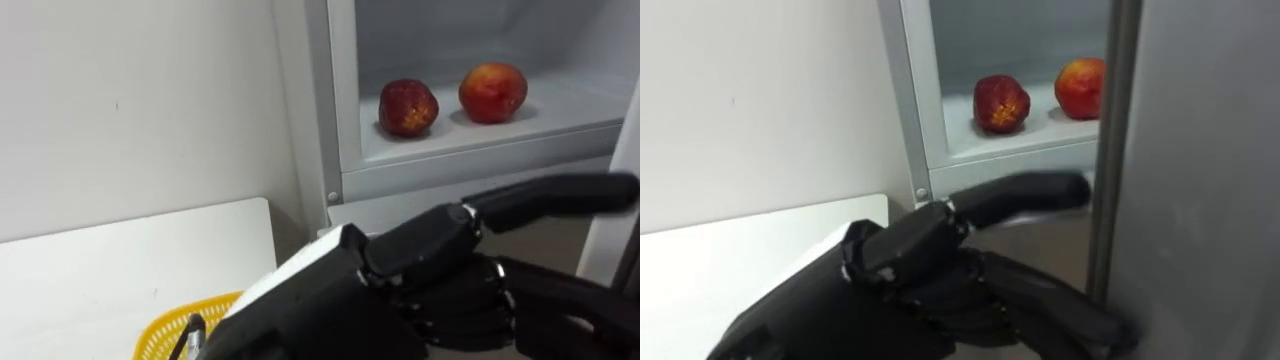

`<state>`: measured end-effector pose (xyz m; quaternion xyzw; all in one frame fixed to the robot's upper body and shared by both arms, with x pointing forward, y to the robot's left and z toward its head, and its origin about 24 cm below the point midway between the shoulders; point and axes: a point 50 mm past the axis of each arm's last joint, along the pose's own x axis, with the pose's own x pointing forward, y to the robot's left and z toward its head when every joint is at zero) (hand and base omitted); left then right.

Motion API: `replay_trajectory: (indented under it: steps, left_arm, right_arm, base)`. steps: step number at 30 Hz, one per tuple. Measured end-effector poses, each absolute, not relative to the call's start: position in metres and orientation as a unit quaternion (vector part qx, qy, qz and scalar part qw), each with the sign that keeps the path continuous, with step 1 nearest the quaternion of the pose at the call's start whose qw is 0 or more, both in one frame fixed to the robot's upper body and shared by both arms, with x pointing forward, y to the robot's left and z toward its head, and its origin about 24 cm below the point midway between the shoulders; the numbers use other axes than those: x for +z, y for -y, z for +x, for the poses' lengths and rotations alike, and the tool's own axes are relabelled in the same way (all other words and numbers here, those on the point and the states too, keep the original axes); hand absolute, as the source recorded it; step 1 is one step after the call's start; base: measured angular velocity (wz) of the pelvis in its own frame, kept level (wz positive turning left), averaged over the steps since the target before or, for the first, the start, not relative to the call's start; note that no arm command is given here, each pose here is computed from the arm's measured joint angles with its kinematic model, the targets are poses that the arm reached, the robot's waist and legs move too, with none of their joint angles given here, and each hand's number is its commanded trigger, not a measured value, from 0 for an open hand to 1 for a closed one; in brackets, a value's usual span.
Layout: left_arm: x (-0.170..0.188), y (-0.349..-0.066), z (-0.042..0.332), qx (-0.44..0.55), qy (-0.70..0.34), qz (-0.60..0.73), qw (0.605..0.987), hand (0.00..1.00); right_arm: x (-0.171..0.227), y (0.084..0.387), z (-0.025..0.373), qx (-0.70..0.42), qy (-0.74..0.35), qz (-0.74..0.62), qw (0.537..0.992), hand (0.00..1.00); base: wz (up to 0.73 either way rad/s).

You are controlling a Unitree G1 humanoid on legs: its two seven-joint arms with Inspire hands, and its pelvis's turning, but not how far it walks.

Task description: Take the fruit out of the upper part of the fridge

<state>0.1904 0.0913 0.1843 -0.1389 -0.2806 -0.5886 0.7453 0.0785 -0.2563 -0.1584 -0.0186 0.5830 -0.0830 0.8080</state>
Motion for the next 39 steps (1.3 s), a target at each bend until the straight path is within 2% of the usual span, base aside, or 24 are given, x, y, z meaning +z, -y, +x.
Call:
replay_trajectory:
  steps: [17, 28, 39]
  left_arm:
    - [0.184, -0.090, 0.189, -0.598, 0.280, -0.138, 0.738, 0.00]
    - [0.188, -0.072, 0.186, -0.637, 0.276, -0.139, 0.706, 0.00]
    - [0.191, -0.068, 0.188, -0.649, 0.269, -0.139, 0.697, 0.00]
  right_arm:
    - [-0.158, 0.256, 0.080, -0.074, -0.584, -0.028, 0.808, 0.00]
    - [-0.157, 0.254, 0.087, -0.054, -0.575, -0.041, 0.815, 0.00]
    - [-0.154, 0.255, 0.093, -0.027, -0.569, -0.055, 0.820, 0.00]
  base:
    - [0.00]
    - [-0.04]
    - [-0.07]
